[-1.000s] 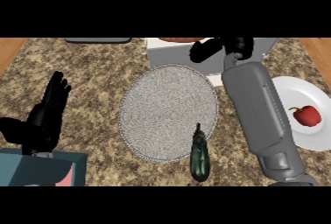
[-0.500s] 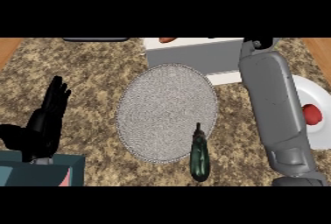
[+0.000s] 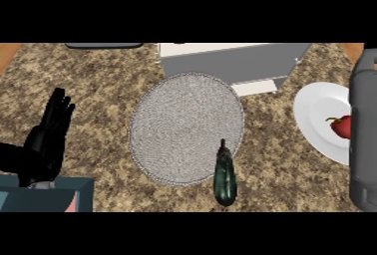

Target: Pick the sweet potato from the placemat and place it in the tiered shelf

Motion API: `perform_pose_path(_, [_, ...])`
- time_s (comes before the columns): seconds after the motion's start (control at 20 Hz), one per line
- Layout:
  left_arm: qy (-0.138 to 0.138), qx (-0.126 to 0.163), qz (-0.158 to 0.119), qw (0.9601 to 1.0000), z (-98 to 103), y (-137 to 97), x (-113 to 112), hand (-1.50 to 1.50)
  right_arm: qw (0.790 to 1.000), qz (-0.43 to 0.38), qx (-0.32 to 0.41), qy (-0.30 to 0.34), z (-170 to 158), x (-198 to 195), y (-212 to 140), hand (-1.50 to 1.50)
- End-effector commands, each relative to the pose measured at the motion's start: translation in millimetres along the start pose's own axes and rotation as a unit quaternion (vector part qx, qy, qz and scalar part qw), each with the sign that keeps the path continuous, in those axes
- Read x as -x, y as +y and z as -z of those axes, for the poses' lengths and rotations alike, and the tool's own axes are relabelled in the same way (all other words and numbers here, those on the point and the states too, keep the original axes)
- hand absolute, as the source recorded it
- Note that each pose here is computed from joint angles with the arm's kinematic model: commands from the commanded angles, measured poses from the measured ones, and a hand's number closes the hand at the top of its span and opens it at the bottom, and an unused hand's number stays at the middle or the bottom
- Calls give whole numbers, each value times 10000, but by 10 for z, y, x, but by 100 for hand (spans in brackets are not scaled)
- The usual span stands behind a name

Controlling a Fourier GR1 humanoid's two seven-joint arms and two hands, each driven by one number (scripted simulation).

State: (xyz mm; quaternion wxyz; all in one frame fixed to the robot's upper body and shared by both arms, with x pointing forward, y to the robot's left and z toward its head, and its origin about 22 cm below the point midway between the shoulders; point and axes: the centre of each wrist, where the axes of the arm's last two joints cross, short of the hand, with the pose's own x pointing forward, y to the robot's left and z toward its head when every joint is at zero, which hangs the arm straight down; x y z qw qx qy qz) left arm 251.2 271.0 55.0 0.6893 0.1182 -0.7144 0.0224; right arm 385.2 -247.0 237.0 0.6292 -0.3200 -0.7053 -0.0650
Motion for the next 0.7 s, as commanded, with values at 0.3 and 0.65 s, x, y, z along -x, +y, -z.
perform_pose_path(0.3, [-94,74,-23,9999,134,-2,-85,0,9999,63,-50,84,-181,432,-1253,-150])
perform_pose_path(0.65, [-34,53,-32,10000,-21,-9,-108,0,9996,145,-226,87,-264,354,-1658,-150])
